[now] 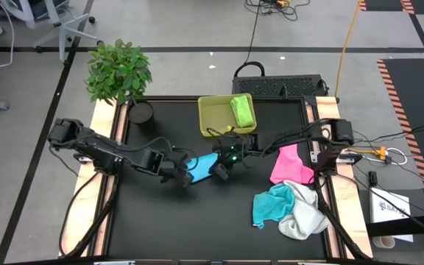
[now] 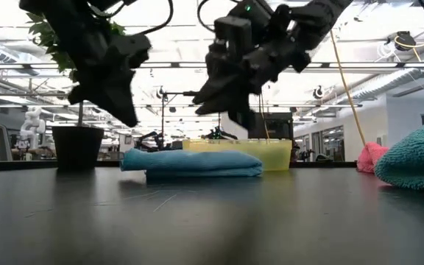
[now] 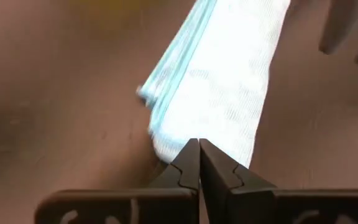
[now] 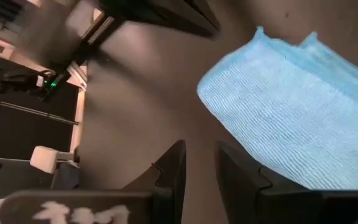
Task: Fold microfiber towels
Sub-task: Put the left blue microfiber cloth into the bin
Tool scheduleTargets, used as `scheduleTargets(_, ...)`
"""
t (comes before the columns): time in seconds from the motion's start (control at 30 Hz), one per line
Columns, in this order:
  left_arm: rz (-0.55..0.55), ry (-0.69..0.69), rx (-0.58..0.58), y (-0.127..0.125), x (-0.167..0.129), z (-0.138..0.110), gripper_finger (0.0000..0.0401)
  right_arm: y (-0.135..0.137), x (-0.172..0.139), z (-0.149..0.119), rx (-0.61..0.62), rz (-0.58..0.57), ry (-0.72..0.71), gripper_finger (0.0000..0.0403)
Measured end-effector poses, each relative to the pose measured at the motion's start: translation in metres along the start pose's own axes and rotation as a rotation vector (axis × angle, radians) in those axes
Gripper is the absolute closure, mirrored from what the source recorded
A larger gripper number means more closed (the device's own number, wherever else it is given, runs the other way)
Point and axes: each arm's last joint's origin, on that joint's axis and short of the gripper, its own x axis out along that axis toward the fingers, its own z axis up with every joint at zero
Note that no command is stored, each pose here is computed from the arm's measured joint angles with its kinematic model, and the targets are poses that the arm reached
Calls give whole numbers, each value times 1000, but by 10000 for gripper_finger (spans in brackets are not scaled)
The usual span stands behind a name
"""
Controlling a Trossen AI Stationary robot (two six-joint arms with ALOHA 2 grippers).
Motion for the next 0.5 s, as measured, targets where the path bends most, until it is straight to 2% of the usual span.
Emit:
scheduleTargets(0.17,33,-49,-19,-1,4,1,386,13,-23,2,3,-20,11,330)
scheduleTargets(0.27,46,-51,-19,0,8,0,397,17,-38,-2,30,-91,55,330)
scheduleTargets(0.5,96,-30,5,2,16,-4,382,11,-67,-24,124,-397,200,330)
